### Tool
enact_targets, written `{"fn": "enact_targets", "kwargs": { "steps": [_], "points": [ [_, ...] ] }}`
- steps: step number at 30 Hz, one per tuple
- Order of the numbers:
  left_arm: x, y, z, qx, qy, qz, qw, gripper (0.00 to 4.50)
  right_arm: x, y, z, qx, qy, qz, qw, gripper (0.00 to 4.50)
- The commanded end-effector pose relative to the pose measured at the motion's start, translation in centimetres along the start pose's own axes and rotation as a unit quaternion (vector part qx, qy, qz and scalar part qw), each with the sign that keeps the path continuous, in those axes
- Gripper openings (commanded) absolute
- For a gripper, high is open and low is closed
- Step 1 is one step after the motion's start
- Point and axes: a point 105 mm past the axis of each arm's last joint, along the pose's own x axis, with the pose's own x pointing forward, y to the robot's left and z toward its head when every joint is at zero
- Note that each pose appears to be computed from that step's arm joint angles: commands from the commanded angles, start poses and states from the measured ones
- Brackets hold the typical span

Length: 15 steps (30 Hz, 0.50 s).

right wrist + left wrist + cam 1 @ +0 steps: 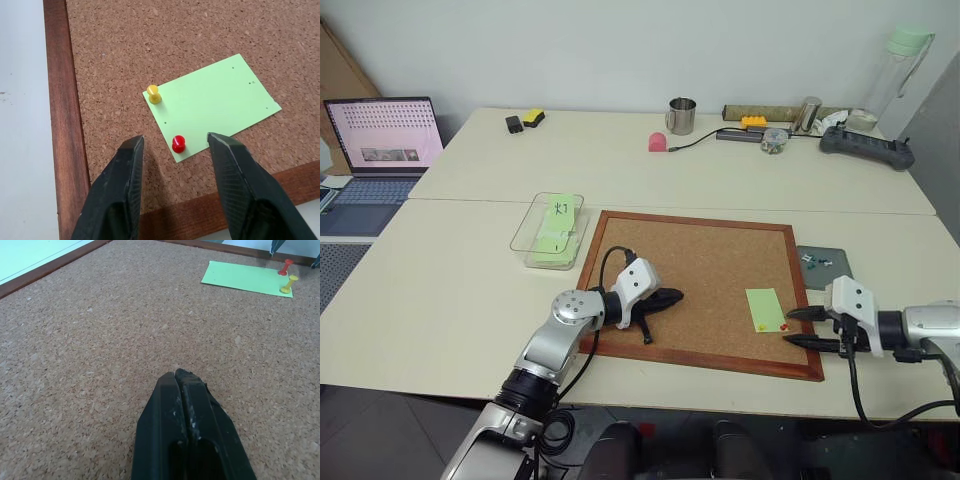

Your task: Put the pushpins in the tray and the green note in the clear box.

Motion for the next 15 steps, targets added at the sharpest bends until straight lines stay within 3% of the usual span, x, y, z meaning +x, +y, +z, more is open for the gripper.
{"fn": "enact_targets", "kwargs": {
  "steps": [1, 5, 12, 15],
  "points": [
    [-0.12, -0.68, -1.76, -0.018, 0.03, -0.009, 0.999, 0.0, 0.07, -0.31, 0.58, -0.019, -0.009, -0.005, 1.0, 2.1],
    [-0.26, -0.65, -1.88, -0.019, 0.032, -0.008, 0.999, 0.0, 0.3, -0.46, 0.44, -0.02, -0.011, -0.007, 1.0, 1.61],
    [-0.3, -0.66, -1.95, -0.019, 0.034, -0.008, 0.999, 0.0, 0.49, -0.67, 0.34, -0.016, -0.015, -0.01, 1.0, 0.17],
    [-0.38, -0.67, -1.99, -0.018, 0.035, -0.007, 0.999, 0.0, 0.45, -0.73, 0.4, -0.015, -0.017, -0.012, 1.0, 0.02]
  ]
}}
